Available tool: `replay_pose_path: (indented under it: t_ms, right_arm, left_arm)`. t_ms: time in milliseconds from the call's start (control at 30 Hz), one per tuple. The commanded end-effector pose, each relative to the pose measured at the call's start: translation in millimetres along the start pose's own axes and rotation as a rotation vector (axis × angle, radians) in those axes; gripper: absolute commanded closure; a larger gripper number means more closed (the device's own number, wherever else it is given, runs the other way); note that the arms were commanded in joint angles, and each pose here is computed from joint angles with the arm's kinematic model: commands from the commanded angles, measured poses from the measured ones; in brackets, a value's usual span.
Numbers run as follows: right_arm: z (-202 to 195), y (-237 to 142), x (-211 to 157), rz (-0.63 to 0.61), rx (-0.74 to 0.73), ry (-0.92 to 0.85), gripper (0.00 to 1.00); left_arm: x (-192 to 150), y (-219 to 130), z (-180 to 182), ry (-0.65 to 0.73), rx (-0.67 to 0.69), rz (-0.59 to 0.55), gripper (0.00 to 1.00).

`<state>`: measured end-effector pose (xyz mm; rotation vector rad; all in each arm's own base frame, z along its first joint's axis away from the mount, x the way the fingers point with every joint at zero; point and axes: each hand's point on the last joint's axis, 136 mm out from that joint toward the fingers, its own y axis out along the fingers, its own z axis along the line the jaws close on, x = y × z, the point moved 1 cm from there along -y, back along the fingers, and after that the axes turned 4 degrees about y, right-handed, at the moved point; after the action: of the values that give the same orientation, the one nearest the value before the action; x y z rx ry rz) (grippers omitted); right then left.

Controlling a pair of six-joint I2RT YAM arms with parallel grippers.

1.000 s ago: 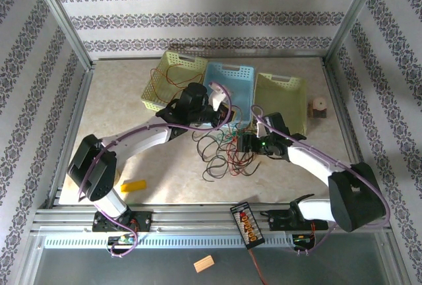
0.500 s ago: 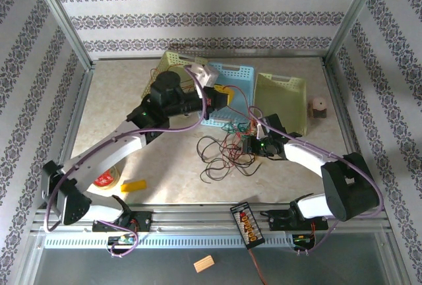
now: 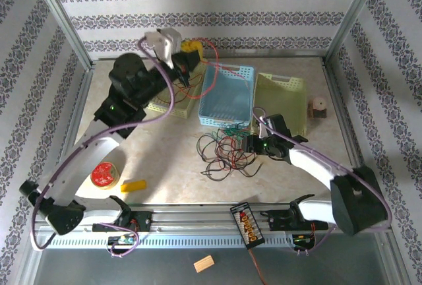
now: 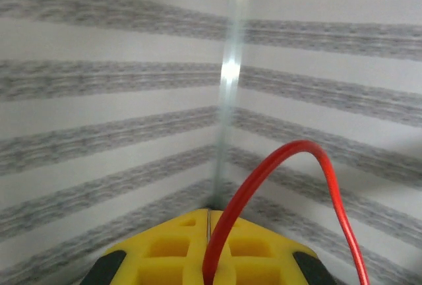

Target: Untangle the cables

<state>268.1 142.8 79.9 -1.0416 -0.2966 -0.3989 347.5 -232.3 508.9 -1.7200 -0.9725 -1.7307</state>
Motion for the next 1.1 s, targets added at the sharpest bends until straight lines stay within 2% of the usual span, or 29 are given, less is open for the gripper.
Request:
replay_pose_path:
  t_ms: [0,67,200,333,500,533,567,600,667,700,800,867,933,967,1067]
  right_arm:
    - [4.7,-24.1,23.1,-0.144,-0.013,-0.047,0.33]
    - [8.1,-40.1,34.3,-0.229,-0.007,-0.041,0.3]
    - [20.5,-61.9,44.1,-0.317,0.038,-0.052,0.3]
    - [28.0,-72.5,46.5,-0.339,0.059,-0.061,0.3]
    - [30.4,-72.1,46.1,-0.333,0.059,-0.064,0.3]
    - [31.7,-71.7,46.1,-0.33,0.063,-0.067,0.3]
    - [32.5,-71.1,46.0,-0.326,0.063,-0.069,0.3]
    - [33.6,-70.8,45.7,-0.323,0.064,-0.073,0.3]
    - [34.8,-70.2,44.8,-0.317,0.053,-0.087,0.3]
    - [35.3,-69.6,44.0,-0.314,0.05,-0.093,0.3]
    - [33.6,-67.5,41.4,-0.308,0.035,-0.099,0.3]
    - [32.4,-65.0,40.7,-0.301,0.026,-0.108,0.3]
    - [30.6,-59.7,39.0,-0.283,0.016,-0.115,0.3]
    - [30.0,-56.4,37.4,-0.269,0.012,-0.117,0.3]
    - [29.5,-42.3,30.0,-0.204,-0.001,-0.139,0.3]
  left_arm:
    - [-58.5,19.5,88.0,-0.12,0.279,0.194,1.0]
    - [-82.5,32.2,121.4,-0.159,0.33,0.253,1.0]
    - [-130.8,53.7,176.1,-0.202,0.395,0.344,1.0]
    - [-187.8,72.6,219.3,-0.267,0.417,0.437,1.0]
    - [-269.8,83.1,253.8,-0.348,0.447,0.58,1.0]
    - [-288.5,82.0,259.0,-0.361,0.465,0.622,0.95]
    - [-302.1,80.9,261.9,-0.372,0.477,0.654,0.8]
    - [-312.3,78.6,264.5,-0.378,0.495,0.679,0.53]
    - [-316.9,73.1,266.5,-0.39,0.529,0.687,0.17]
    - [-310.8,71.4,264.7,-0.376,0.538,0.677,0.11]
    - [-273.6,60.1,257.0,-0.267,0.614,0.642,0.07]
    - [-244.1,48.9,242.4,-0.138,0.68,0.644,0.06]
    - [-226.5,41.8,217.5,-0.011,0.691,0.66,0.01]
    - [-223.5,43.2,198.7,0.027,0.645,0.667,0.01]
    - [-248.6,45.2,120.2,0.036,0.347,0.728,0.01]
